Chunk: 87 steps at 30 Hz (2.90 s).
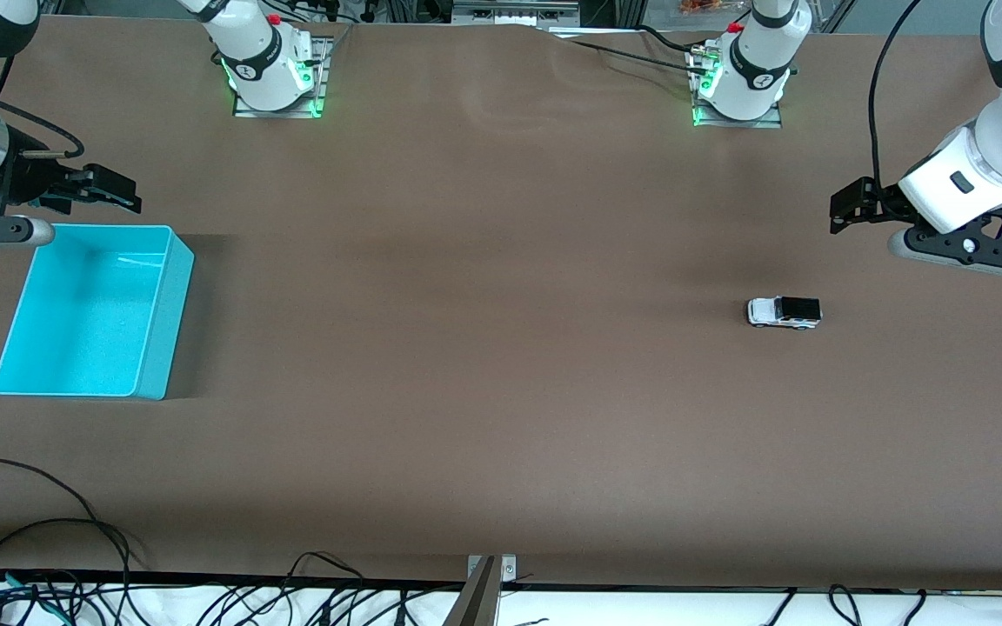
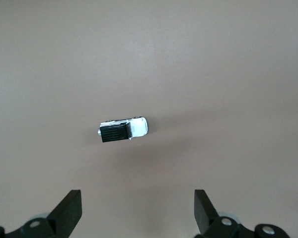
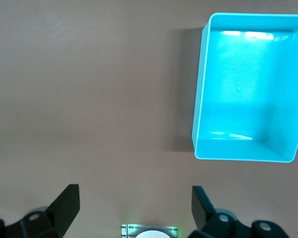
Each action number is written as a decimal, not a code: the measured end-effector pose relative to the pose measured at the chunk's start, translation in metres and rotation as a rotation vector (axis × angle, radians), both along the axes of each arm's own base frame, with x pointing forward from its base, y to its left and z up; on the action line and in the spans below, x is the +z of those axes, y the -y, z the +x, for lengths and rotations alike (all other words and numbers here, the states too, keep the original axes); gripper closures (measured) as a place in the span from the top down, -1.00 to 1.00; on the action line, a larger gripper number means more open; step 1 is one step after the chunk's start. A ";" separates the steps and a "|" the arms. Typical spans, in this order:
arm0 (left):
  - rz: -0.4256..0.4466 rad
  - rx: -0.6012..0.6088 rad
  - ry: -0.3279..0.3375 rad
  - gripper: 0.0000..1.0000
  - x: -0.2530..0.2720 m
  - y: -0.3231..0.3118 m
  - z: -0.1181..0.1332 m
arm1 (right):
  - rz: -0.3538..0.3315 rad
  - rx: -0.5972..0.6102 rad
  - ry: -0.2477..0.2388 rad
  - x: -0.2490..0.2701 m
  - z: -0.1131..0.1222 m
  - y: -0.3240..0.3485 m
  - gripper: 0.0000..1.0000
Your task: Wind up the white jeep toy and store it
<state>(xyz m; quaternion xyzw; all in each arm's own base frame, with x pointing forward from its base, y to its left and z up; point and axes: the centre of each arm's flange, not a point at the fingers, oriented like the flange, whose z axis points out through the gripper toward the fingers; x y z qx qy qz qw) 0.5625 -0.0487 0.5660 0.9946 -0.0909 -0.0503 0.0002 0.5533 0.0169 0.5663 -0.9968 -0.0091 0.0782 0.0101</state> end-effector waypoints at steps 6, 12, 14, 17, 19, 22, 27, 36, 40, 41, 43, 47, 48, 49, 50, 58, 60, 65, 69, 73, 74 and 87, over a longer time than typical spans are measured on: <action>0.000 -0.001 -0.004 1.00 0.000 0.000 0.000 | 0.000 0.011 0.003 0.000 0.000 -0.006 1.00; -0.005 -0.053 -0.006 1.00 -0.001 0.000 0.000 | 0.002 0.039 0.006 0.002 0.000 -0.019 1.00; -0.007 -0.072 -0.007 1.00 -0.001 0.000 0.000 | 0.002 0.048 0.007 0.002 -0.001 -0.024 1.00; -0.010 -0.100 -0.010 1.00 -0.002 0.000 0.000 | 0.002 0.055 0.007 0.002 -0.001 -0.028 1.00; -0.012 -0.126 -0.019 1.00 -0.005 0.000 0.000 | 0.002 0.055 0.007 0.002 -0.001 -0.028 1.00; -0.016 -0.162 -0.033 1.00 -0.011 0.000 0.002 | 0.002 0.053 0.007 0.002 -0.001 -0.027 1.00; -0.020 -0.198 -0.049 1.00 -0.018 0.000 0.004 | 0.002 0.051 0.007 0.002 -0.001 -0.026 1.00; -0.042 -0.351 -0.078 1.00 -0.024 -0.002 0.003 | 0.002 0.044 0.007 0.002 -0.001 -0.022 1.00; -0.036 -0.443 -0.101 1.00 -0.033 -0.007 0.004 | 0.002 0.031 0.007 0.002 0.000 -0.015 1.00; -0.030 -0.475 -0.110 1.00 -0.036 -0.009 0.005 | 0.001 0.024 0.007 0.002 0.000 -0.011 1.00; -0.025 -0.528 -0.124 1.00 -0.042 -0.011 0.007 | 0.001 0.008 0.006 0.002 0.001 -0.002 1.00; 0.004 -0.636 -0.166 1.00 -0.056 -0.017 0.011 | 0.018 -0.017 0.004 0.000 0.002 0.020 1.00; 0.007 -0.657 -0.175 1.00 -0.060 -0.018 0.012 | 0.024 -0.019 0.003 -0.001 0.002 0.024 1.00; 0.005 -0.692 -0.187 1.00 -0.066 -0.019 0.014 | 0.034 -0.019 0.003 -0.001 0.002 0.030 1.00; 0.001 -0.724 -0.194 1.00 -0.071 -0.019 0.016 | 0.041 -0.016 0.002 -0.002 0.002 0.034 1.00; -0.020 -0.903 -0.156 1.00 -0.125 -0.038 0.033 | 0.058 -0.001 -0.003 -0.006 0.004 0.043 1.00; -0.024 -0.941 -0.142 1.00 -0.146 -0.045 0.033 | 0.058 0.005 -0.003 -0.006 0.004 0.039 1.00; -0.037 -1.037 -0.123 1.00 -0.200 -0.053 0.024 | 0.058 0.021 -0.002 -0.006 0.004 0.030 1.00; -0.074 -1.134 -0.146 1.00 -0.250 -0.063 0.014 | 0.055 0.017 -0.003 -0.006 0.005 0.026 1.00; -0.096 -1.208 -0.133 1.00 -0.292 -0.092 0.017 | 0.050 -0.007 -0.003 -0.005 0.005 0.022 1.00; -0.100 -1.222 -0.129 1.00 -0.299 -0.098 0.018 | 0.049 -0.012 -0.004 -0.005 0.005 0.020 1.00; -0.241 -1.296 -0.052 1.00 -0.328 -0.116 0.016 | 0.037 -0.030 -0.001 -0.003 0.005 0.010 1.00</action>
